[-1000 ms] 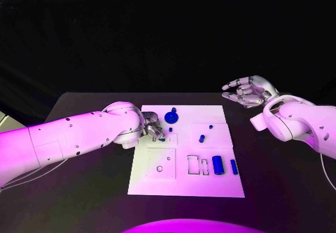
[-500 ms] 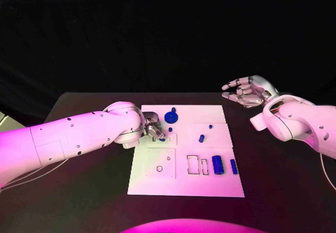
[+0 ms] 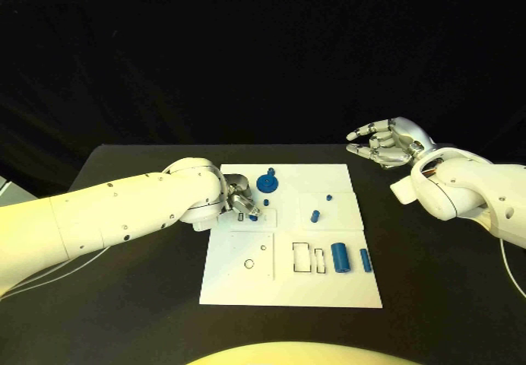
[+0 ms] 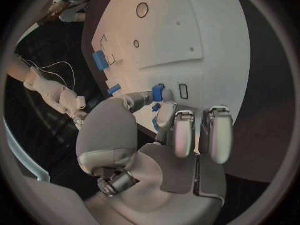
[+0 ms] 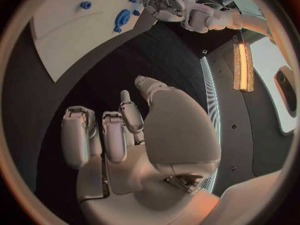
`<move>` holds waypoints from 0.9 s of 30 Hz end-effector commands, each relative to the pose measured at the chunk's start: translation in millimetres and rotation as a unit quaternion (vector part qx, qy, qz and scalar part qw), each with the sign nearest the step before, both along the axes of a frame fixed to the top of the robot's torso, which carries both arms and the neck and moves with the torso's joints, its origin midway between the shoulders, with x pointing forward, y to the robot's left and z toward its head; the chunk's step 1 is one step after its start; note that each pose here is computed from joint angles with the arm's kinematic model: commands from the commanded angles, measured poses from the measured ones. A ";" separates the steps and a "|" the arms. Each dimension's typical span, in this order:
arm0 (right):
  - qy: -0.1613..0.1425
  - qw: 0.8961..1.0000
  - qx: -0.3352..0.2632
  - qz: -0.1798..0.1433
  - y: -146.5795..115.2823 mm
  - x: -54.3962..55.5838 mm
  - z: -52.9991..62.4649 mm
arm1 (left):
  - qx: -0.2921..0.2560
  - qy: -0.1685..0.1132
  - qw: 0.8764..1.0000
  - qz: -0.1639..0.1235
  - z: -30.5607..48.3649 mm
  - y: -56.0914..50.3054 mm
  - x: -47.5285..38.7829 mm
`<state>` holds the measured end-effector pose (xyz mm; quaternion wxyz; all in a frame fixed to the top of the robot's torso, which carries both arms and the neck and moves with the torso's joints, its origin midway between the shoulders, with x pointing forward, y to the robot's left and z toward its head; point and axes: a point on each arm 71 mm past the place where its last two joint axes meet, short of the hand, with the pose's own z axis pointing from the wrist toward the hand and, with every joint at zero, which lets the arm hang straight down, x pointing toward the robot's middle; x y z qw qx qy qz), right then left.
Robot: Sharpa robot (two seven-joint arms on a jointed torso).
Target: Assemble the parts on the task board
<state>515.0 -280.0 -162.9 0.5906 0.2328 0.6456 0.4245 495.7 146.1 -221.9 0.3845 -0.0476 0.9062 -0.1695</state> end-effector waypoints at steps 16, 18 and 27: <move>-0.003 1.000 0.001 0.007 1.4 -1.1 0.4 | 0.009 0.022 1.000 -0.001 -6.2 -0.1 0.0; -0.003 1.000 0.001 0.007 1.3 -1.2 0.5 | 0.010 0.022 1.000 -0.001 -6.4 0.2 0.2; -0.003 1.000 0.002 0.007 0.8 -1.4 0.6 | 0.014 0.023 1.000 0.002 -7.1 2.1 1.3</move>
